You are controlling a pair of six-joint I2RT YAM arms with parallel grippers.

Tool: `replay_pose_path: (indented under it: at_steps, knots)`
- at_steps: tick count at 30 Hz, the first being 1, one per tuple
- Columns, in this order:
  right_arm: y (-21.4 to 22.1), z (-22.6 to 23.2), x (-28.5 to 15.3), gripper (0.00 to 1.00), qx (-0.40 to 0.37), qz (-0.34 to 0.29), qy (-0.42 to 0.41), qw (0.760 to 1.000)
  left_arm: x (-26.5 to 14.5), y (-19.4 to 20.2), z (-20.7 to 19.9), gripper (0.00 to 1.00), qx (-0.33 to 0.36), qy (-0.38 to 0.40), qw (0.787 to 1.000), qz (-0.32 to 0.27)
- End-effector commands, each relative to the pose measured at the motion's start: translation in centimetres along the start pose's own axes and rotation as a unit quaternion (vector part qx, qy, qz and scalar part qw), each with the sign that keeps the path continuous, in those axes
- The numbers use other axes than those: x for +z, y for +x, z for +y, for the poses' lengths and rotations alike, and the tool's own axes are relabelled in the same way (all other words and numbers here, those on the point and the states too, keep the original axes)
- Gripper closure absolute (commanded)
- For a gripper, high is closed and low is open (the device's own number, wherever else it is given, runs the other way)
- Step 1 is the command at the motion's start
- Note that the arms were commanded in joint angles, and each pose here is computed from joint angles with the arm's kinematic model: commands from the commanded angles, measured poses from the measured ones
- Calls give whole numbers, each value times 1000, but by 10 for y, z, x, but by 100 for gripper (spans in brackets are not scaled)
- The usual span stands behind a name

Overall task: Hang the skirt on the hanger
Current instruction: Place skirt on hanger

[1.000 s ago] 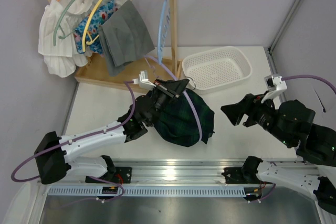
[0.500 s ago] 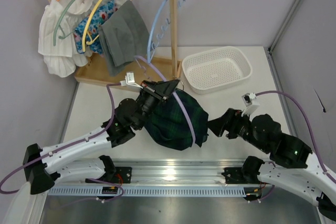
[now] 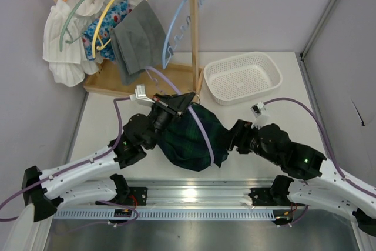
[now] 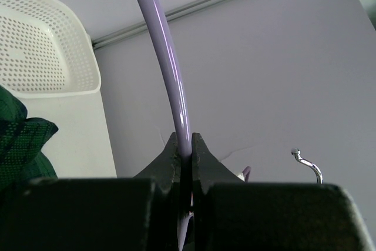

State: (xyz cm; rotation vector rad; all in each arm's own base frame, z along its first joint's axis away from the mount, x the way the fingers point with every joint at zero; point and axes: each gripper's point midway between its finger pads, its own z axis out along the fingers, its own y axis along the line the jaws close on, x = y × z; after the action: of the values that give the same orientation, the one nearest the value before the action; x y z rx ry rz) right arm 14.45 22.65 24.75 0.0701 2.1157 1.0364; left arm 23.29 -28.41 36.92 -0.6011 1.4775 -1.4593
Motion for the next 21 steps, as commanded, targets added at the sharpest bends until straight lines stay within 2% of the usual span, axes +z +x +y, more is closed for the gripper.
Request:
replay_pose_path:
  at_steps: [1, 5, 9, 12, 13, 17, 18, 19, 20, 21]
  knots:
    - [-14, 10, -16, 25, 29, -19, 0, 999, -9, -30, -44, 100, -49, 63, 996, -41]
    - [7, -4, -10, 25, 38, 7, 20, 999, -9, -30, -43, 100, -49, 63, 996, -41]
    - [14, 4, 0, 26, 49, 10, -10, 999, -10, -28, -41, 100, -52, 62, 996, -38]
    - [11, 12, 5, 35, 49, 2, -24, 998, -11, -30, -43, 100, -55, 63, 996, -39]
    - [10, 15, 6, 45, 49, 0, -28, 998, -12, -31, -44, 100, -55, 64, 996, -40]
    - [12, 19, 12, 62, 41, 10, -25, 999, -14, -34, -43, 100, -53, 63, 996, -46]
    - [11, 20, 12, 72, 37, 9, -25, 999, -14, -35, -43, 100, -52, 63, 996, -46]
    - [9, 20, 12, 95, 35, 6, -21, 999, -15, -35, -42, 100, -52, 63, 996, -46]
    - [9, 16, 11, 100, 31, 7, -11, 999, -16, -35, -42, 100, -52, 64, 996, -45]
    - [4, 11, 10, 100, 25, -4, 0, 1000, -16, -34, -40, 100, -50, 62, 996, -44]
